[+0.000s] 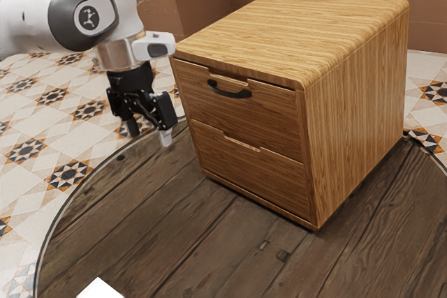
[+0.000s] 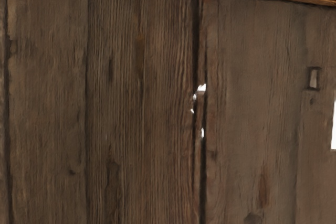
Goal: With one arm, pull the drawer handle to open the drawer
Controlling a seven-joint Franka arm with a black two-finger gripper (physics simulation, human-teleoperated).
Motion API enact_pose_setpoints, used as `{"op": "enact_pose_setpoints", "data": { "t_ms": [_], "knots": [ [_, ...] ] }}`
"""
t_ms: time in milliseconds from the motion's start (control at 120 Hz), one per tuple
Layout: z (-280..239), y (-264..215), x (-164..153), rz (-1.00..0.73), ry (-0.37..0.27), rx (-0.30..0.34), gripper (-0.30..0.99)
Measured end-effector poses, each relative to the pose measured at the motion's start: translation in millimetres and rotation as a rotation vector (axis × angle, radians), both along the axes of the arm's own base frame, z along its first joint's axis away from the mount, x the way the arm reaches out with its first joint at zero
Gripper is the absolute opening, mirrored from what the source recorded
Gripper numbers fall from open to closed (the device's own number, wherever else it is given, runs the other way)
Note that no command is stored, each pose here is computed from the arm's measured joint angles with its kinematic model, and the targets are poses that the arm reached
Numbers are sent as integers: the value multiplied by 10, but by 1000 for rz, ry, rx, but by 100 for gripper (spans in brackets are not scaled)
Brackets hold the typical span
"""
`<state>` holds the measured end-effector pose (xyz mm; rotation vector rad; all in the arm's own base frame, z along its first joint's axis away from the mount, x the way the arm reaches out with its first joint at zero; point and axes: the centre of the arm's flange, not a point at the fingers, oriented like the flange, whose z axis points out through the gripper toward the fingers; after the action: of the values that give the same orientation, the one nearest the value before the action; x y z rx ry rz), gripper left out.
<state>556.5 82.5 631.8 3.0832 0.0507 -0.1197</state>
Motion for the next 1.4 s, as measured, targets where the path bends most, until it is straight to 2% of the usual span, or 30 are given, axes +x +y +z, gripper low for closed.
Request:
{"op": "enact_pose_setpoints", "data": {
  "t_ms": [200,292,350,567,750,833,958,1225,1400],
  "knots": [
    [114,142,-20,33,-52,5,69],
    [914,87,-423,67,-202,6,69],
    [1209,-20,-645,132,-244,-4,69],
    [1084,-463,-416,435,-237,-4,69],
    [1129,-720,-386,661,-248,-28,69],
    [1130,-738,-450,759,-232,-56,69],
    [833,-654,-427,908,-199,-69,69],
    [668,-853,-235,1126,-265,-164,69],
    [639,-818,-263,1265,-280,-202,69]
  ]
}}
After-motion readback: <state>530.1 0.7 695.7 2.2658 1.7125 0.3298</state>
